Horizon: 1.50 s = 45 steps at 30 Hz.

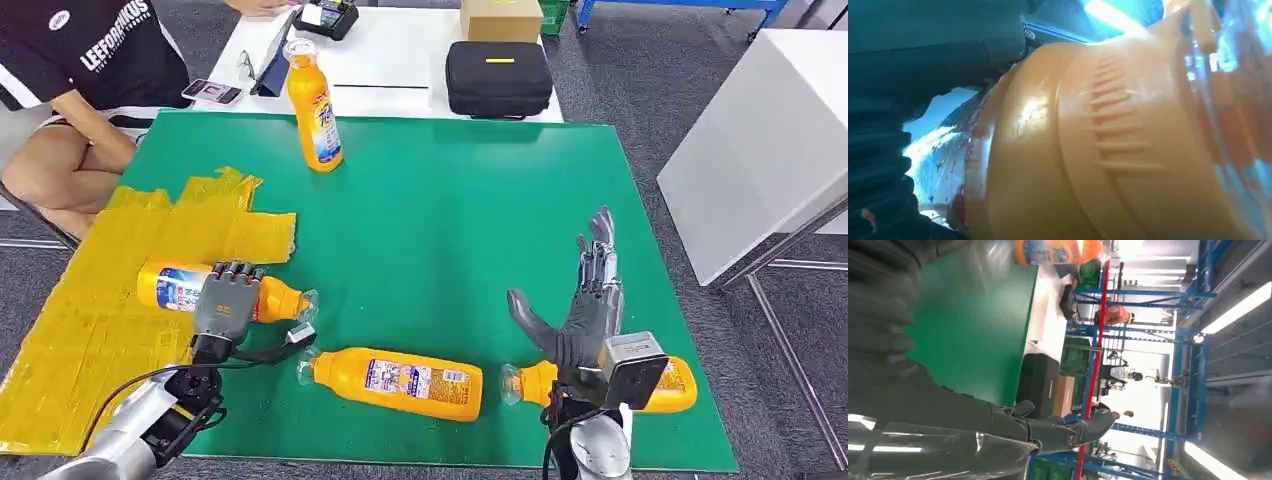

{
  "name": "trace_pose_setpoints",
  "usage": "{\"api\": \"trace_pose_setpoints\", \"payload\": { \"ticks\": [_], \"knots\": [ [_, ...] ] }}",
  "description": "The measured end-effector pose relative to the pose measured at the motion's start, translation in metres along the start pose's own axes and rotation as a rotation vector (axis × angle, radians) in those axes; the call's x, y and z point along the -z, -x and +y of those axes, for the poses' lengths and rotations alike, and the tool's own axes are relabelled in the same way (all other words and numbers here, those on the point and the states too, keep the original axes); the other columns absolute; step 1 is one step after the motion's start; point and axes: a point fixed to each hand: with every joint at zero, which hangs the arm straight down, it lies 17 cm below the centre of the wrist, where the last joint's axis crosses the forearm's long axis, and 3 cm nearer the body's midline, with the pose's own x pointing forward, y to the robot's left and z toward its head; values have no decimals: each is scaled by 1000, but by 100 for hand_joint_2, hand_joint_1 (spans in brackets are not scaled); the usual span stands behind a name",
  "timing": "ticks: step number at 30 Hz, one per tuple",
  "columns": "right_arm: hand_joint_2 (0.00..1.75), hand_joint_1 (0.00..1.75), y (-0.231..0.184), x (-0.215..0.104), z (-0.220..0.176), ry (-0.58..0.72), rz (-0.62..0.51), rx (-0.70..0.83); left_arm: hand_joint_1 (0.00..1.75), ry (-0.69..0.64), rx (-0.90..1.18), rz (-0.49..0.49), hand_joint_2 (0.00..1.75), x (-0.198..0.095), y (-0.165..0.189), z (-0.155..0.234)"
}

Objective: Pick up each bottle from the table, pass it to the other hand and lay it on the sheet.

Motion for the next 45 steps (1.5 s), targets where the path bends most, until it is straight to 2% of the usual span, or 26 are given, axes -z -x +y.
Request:
{"api": "trace_pose_setpoints", "payload": {
  "ticks": [2, 3, 4, 10, 18, 26, 29, 30, 32, 39, 45],
  "knots": [
    [175, 0, 1, 0, -2, 0, 4, -12, 175, 6, 0, 19, 175, -1, 6, -3],
    [175, 0, 2, 0, -2, 2, 5, -15, 42, 9, 0, 23, 175, -1, 7, -4],
    [175, 0, 2, 0, -3, 3, 6, -16, 0, 11, 1, 27, 175, -1, 9, -5],
    [175, 0, 3, 1, -7, 12, 13, -44, 0, 28, -4, 97, 175, -3, 23, -10],
    [175, 0, 2, 2, -10, 23, 12, -49, 0, 42, -8, 115, 175, -5, 26, -14],
    [175, 0, 1, -3, -8, -1, 28, -91, 0, 104, -38, 214, 175, -3, 39, -20],
    [175, 0, 8, -5, -3, -49, 48, -235, 0, 113, -84, 227, 175, -3, 40, -21],
    [175, 0, 14, -7, 4, -95, 54, -370, 0, 113, -151, 213, 175, 0, 34, -20],
    [175, 0, 19, -10, 15, -156, 51, -505, 0, 111, -259, 195, 175, 3, 26, -18],
    [175, 0, 20, -21, 50, -297, -10, -695, 0, 66, -637, 154, 175, 19, 2, 2],
    [175, 0, 24, -34, 69, -370, -27, -727, 0, 21, -710, 229, 175, 27, 16, 15]
  ]
}}
